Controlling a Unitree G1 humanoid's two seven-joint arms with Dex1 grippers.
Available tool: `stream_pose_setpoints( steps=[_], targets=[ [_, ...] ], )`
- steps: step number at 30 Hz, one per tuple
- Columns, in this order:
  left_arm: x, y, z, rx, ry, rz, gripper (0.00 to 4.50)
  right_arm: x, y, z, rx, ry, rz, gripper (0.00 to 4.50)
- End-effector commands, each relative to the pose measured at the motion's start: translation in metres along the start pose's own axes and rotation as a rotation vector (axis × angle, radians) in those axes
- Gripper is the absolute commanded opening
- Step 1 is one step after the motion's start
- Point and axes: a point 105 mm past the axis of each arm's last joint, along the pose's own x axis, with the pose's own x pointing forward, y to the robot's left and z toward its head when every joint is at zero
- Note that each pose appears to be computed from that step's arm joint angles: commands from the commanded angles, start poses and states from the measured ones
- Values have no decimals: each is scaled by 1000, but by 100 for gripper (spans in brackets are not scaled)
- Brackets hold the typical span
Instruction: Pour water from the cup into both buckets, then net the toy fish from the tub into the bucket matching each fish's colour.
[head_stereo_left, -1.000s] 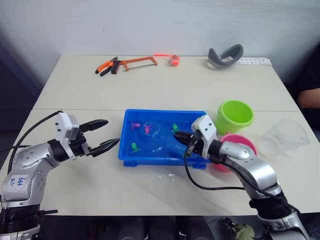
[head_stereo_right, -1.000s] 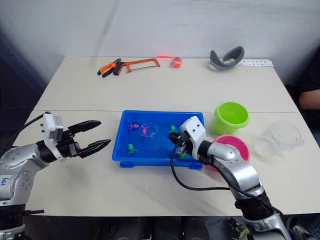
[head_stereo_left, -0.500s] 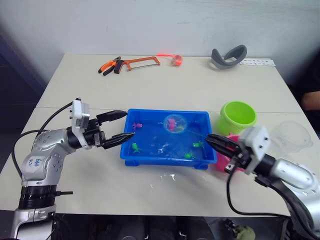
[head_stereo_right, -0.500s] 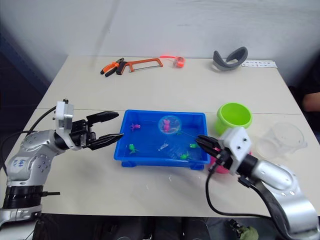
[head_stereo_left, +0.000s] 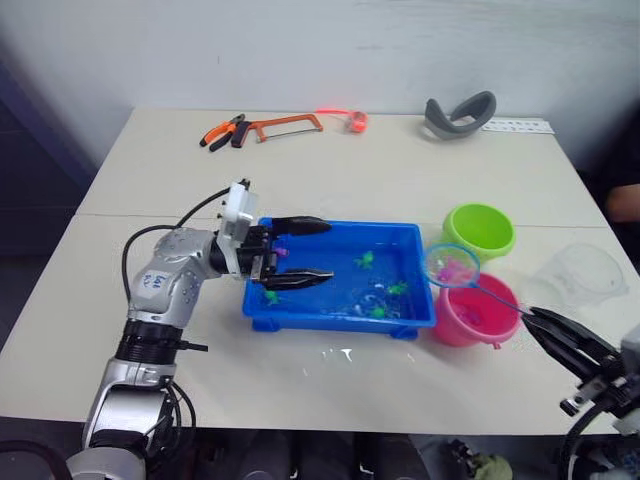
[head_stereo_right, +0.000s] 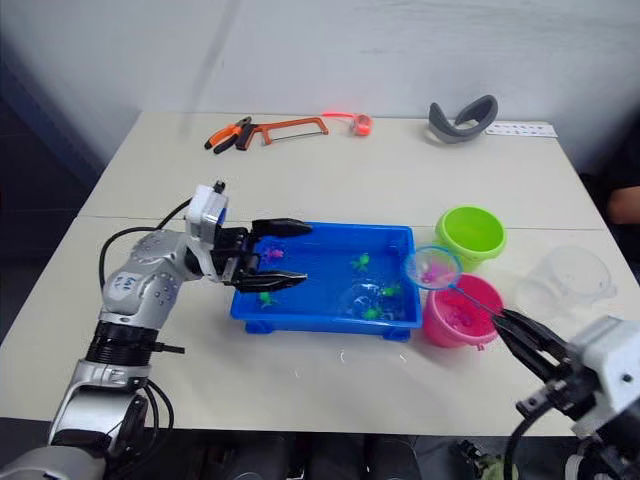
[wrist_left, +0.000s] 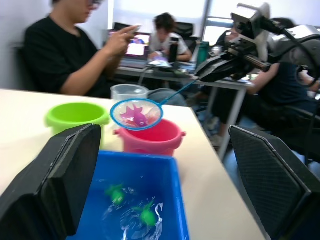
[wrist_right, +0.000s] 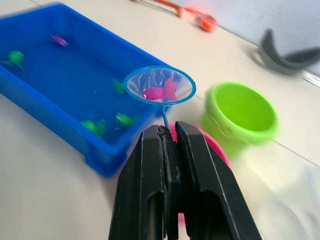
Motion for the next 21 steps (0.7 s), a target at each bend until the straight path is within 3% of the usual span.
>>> stream_pose_setpoints(
  steps=[1,5,14,21],
  targets=[
    [10,-2,2,23,-6,-54,445,-9,9,16,-163,-11,-15,0],
    [16,0,-2,15,-13,-75,445,-21,5,4,-316,57,-70,0],
    [18,2,-7,18,-21,-76,445,-22,-6,-15,-859,133,-100,0],
    [17,4,-8,27,-27,-60,445,-17,1,-28,-1357,144,26,0]
  ],
)
